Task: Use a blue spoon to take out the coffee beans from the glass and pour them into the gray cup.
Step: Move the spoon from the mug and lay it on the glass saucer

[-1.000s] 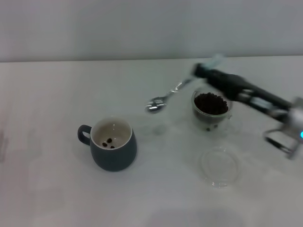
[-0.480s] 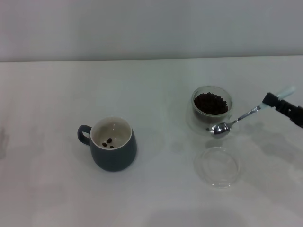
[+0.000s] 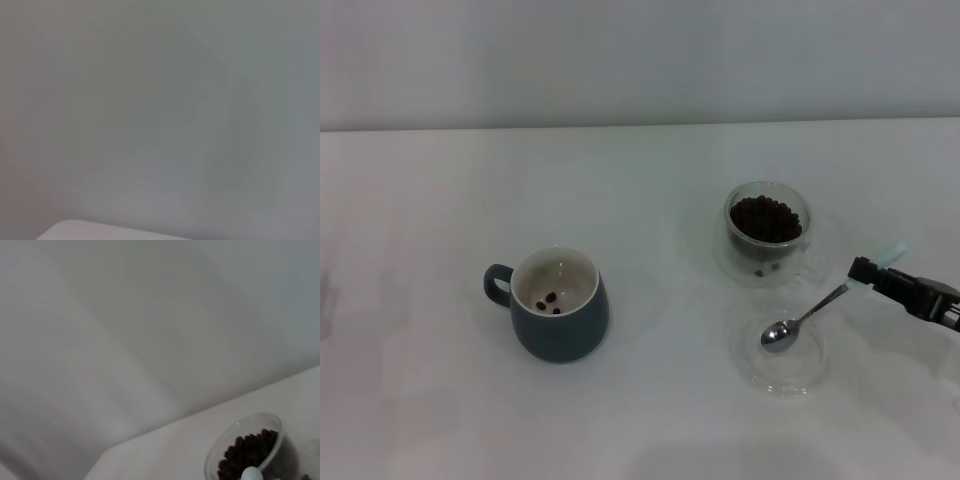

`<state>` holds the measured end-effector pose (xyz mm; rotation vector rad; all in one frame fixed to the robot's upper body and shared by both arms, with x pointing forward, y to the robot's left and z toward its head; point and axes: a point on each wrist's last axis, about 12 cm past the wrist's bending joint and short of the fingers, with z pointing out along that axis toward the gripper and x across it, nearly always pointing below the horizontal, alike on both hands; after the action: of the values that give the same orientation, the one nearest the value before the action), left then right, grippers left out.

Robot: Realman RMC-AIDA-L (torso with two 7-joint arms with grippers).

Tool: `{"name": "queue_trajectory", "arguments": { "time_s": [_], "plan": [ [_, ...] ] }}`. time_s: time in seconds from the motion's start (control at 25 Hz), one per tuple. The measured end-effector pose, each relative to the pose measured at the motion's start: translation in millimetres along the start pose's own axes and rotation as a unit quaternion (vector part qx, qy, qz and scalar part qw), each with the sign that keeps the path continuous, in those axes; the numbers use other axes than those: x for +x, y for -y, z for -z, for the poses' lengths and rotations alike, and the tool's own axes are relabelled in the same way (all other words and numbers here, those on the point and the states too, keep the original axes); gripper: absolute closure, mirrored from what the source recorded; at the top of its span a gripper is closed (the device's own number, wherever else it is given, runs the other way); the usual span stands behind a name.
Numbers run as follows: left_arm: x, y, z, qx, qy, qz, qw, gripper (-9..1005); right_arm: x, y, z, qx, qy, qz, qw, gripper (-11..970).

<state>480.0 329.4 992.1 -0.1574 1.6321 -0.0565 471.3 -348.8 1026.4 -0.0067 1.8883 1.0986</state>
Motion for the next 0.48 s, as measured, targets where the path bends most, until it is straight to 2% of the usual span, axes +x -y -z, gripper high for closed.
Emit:
{"name": "queue_trajectory", "arguments": {
  "time_s": [0.48],
  "plan": [
    [0, 1.0, 0, 0.003, -0.001, -0.001, 1.0, 235, 19, 0.2, -8, 0.015, -0.034, -0.009, 0.999, 823]
  ]
}}
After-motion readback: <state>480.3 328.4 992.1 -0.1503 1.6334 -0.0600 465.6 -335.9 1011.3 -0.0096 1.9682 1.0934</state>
